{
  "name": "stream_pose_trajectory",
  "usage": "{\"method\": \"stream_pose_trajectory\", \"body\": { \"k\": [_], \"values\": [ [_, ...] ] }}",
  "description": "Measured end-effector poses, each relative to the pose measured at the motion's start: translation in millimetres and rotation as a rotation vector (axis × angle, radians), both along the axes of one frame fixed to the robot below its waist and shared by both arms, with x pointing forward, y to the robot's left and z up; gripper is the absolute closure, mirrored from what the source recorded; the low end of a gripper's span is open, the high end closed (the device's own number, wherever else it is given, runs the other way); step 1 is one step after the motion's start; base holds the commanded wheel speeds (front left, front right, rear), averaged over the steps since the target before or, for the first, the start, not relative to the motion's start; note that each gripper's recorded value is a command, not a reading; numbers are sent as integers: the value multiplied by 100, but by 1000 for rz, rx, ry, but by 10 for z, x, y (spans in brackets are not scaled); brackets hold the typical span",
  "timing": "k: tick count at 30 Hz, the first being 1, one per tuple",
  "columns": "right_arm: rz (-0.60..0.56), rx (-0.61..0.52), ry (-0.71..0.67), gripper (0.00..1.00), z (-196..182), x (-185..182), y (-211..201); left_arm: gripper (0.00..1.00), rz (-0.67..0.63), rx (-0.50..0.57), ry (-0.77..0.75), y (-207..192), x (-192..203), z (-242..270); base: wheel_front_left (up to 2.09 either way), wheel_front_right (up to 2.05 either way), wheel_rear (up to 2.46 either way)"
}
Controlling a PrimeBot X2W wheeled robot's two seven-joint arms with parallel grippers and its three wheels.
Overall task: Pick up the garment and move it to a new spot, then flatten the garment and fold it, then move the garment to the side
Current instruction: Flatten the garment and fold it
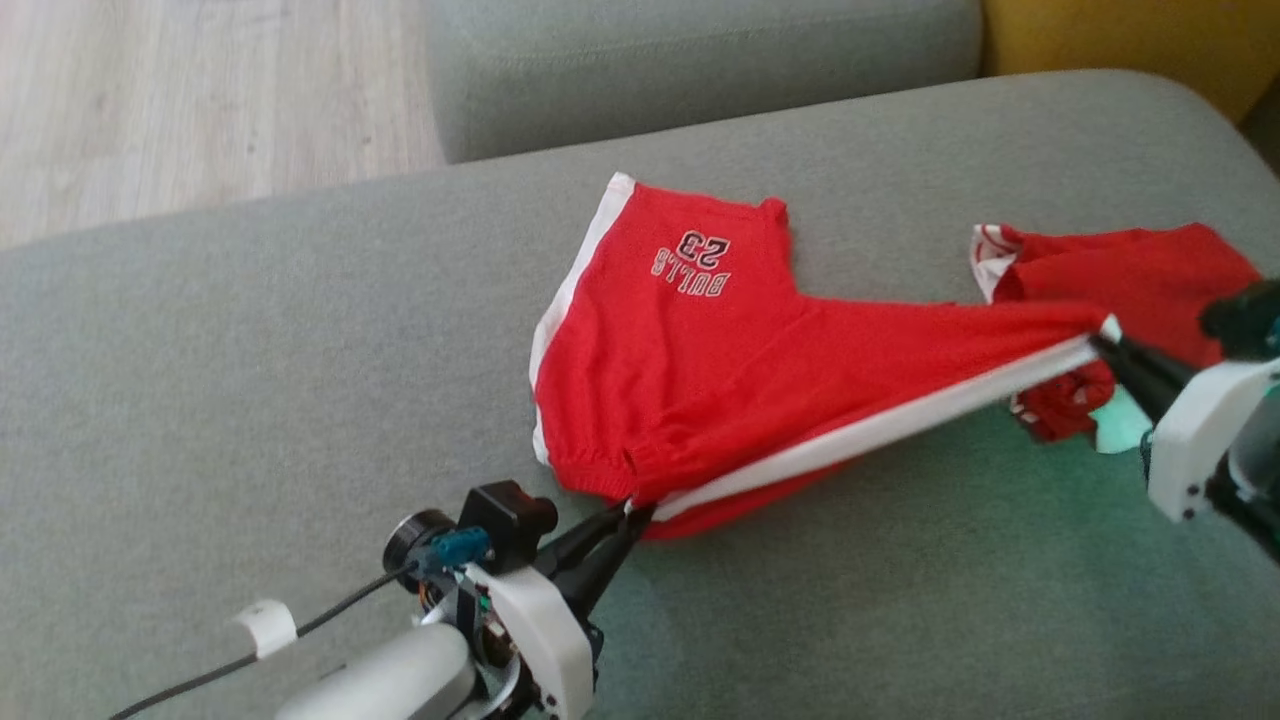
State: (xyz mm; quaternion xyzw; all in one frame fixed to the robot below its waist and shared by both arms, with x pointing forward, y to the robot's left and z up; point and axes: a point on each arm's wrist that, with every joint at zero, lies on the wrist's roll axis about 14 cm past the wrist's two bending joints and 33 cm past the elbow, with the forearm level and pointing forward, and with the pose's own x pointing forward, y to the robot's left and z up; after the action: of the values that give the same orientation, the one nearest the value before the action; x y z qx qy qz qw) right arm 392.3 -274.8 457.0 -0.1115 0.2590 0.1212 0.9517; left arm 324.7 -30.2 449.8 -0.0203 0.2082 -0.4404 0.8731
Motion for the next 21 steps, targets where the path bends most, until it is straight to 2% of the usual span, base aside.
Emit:
{"method": "stream_pose_trajectory", "body": {
  "k": [8,12,17,21],
  "values": [
    [46,-24,-69,100,74,397,161,100,77,-8,18,93,253,-6,0,0,0],
    [123,-38,-165,100,277,902,492,100,137,5,34,204,451,-55,0,0,0],
    [192,-44,-217,100,366,1261,834,100,193,5,64,310,523,-141,0,0,0],
    [244,-47,-210,100,276,1514,1131,100,248,-7,81,407,608,-168,0,0,0]
  ]
}}
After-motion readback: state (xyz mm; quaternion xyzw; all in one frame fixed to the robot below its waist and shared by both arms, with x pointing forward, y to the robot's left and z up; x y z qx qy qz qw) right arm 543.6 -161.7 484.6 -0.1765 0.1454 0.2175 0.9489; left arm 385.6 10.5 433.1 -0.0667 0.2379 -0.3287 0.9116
